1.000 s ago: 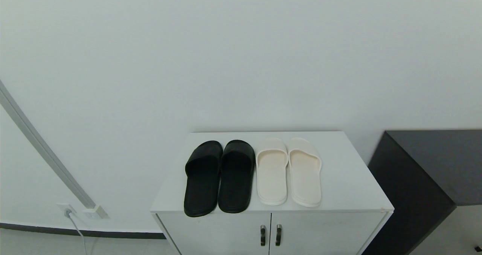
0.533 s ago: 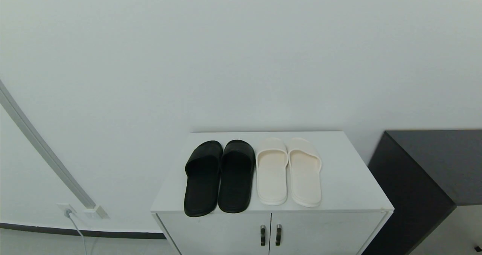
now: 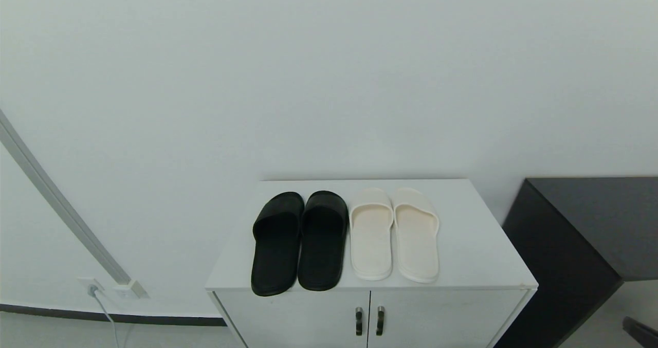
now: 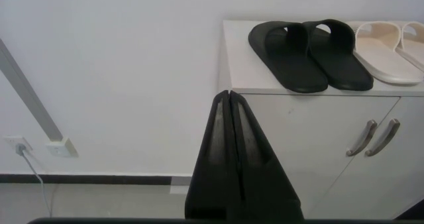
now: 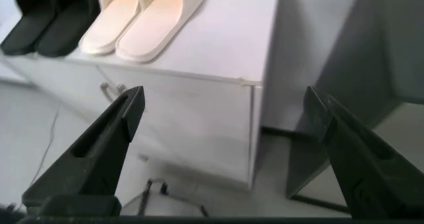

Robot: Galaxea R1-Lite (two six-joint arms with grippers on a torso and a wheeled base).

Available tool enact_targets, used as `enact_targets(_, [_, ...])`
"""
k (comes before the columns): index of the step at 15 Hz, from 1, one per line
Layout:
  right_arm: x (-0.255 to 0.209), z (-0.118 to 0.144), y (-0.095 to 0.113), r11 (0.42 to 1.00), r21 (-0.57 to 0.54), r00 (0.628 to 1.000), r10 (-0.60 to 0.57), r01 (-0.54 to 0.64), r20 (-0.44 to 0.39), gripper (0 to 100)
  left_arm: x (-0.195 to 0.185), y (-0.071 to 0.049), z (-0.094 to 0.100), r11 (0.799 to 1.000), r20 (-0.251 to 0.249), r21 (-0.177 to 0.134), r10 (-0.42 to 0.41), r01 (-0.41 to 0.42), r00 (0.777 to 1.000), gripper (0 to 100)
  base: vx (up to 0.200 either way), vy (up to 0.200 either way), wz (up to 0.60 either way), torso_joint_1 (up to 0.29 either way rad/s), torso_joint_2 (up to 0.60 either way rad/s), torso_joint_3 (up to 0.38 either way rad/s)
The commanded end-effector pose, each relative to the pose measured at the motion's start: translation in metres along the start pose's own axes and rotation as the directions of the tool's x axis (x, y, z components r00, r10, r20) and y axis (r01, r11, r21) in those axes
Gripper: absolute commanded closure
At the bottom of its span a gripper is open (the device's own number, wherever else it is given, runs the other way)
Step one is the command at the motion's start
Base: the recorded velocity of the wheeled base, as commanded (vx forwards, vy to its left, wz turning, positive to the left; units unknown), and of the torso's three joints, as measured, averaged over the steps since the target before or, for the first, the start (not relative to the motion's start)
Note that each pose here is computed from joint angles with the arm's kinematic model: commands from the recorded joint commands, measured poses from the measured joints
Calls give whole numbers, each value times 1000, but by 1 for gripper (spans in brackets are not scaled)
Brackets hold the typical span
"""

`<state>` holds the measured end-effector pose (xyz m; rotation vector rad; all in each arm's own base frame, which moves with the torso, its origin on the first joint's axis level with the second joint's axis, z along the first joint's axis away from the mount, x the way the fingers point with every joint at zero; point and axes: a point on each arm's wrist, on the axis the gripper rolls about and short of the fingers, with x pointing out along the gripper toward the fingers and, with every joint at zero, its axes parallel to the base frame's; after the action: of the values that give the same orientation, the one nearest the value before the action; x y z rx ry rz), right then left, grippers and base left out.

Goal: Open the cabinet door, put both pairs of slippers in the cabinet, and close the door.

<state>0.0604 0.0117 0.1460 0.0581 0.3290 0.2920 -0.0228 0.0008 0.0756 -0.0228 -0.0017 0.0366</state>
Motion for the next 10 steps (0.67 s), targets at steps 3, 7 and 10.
enact_targets(3, [54,25,8,994,10,987,110,-109,-118,0,0,0,0,1000,0,1,-1,1,1000,100,0,0,0,0,0,0])
enact_targets(7, [82,38,31,990,2,979,140,-141,-151,0,0,0,0,1000,0,1,-1,1,1000,100,0,0,0,0,0,0])
enact_targets(10, [104,52,60,991,16,979,137,-136,-149,0,0,0,0,1000,0,1,-1,1,1000,100,0,0,0,0,0,0])
